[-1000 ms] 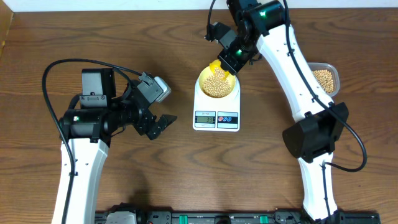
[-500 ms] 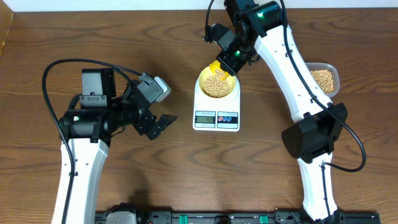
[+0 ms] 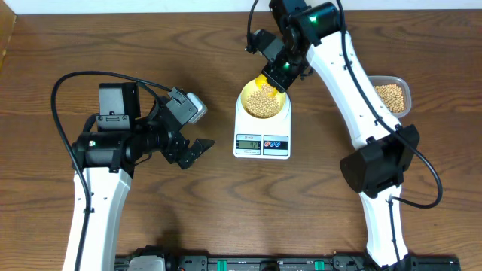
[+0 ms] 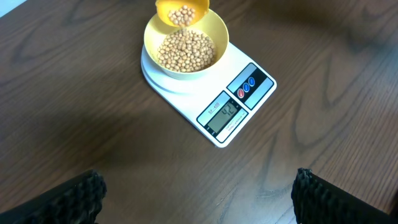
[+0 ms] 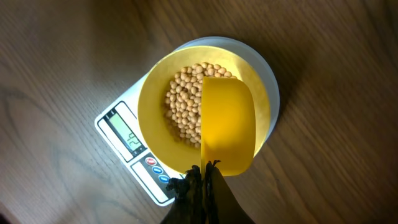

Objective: Scoop item into bowl and weigh 50g on scale
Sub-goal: 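Tilt the scoop and pour soybeans gradually into the bowl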

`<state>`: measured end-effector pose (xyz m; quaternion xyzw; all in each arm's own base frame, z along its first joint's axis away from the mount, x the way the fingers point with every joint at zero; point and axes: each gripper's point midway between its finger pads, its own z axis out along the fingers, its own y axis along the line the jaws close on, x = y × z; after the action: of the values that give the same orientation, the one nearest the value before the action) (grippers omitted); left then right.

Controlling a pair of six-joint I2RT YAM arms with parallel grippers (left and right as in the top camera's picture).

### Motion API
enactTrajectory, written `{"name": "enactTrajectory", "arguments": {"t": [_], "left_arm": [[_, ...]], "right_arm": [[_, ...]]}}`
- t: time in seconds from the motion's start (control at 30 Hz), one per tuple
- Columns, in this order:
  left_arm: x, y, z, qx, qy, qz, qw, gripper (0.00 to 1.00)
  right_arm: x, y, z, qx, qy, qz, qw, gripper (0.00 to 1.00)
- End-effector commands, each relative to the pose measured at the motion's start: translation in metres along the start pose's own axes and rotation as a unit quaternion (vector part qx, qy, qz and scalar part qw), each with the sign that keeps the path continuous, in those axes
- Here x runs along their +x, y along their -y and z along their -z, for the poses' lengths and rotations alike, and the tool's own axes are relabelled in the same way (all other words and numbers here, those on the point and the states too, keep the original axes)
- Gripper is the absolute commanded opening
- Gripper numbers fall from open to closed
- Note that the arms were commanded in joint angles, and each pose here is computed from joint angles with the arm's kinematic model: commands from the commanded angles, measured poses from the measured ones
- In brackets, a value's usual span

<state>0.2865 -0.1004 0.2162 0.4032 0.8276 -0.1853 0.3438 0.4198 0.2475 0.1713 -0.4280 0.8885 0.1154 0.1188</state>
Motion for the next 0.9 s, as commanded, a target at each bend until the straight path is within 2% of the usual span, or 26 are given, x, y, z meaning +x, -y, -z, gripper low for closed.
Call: {"name": "enactTrajectory", "arguments": {"t": [0.0, 0.17, 0.5, 0.87], "left_arm": [[-0.002, -0.001, 0.002, 0.000, 0.005, -0.008, 1.000, 0.97], [-0.002, -0.001, 0.002, 0.000, 0.005, -0.008, 1.000, 0.98], [-0.002, -0.001, 0.002, 0.000, 0.005, -0.008, 1.000, 0.97], [-0.002, -0.001, 0.002, 0.000, 0.005, -0.008, 1.000, 0.98]], "right_arm": [[-0.006, -0.004, 0.010, 0.019, 0.007, 0.024, 1.000, 0.01], [-0.007, -0.006, 0.010, 0.013, 0.009, 0.023, 1.000, 0.01], [-0.007, -0.009, 0.021, -0.077, 0.052, -0.014, 0.996, 0.01], [-0.003, -0.007, 0.022, -0.083, 0.049, -0.021, 0.995, 0.01]]}}
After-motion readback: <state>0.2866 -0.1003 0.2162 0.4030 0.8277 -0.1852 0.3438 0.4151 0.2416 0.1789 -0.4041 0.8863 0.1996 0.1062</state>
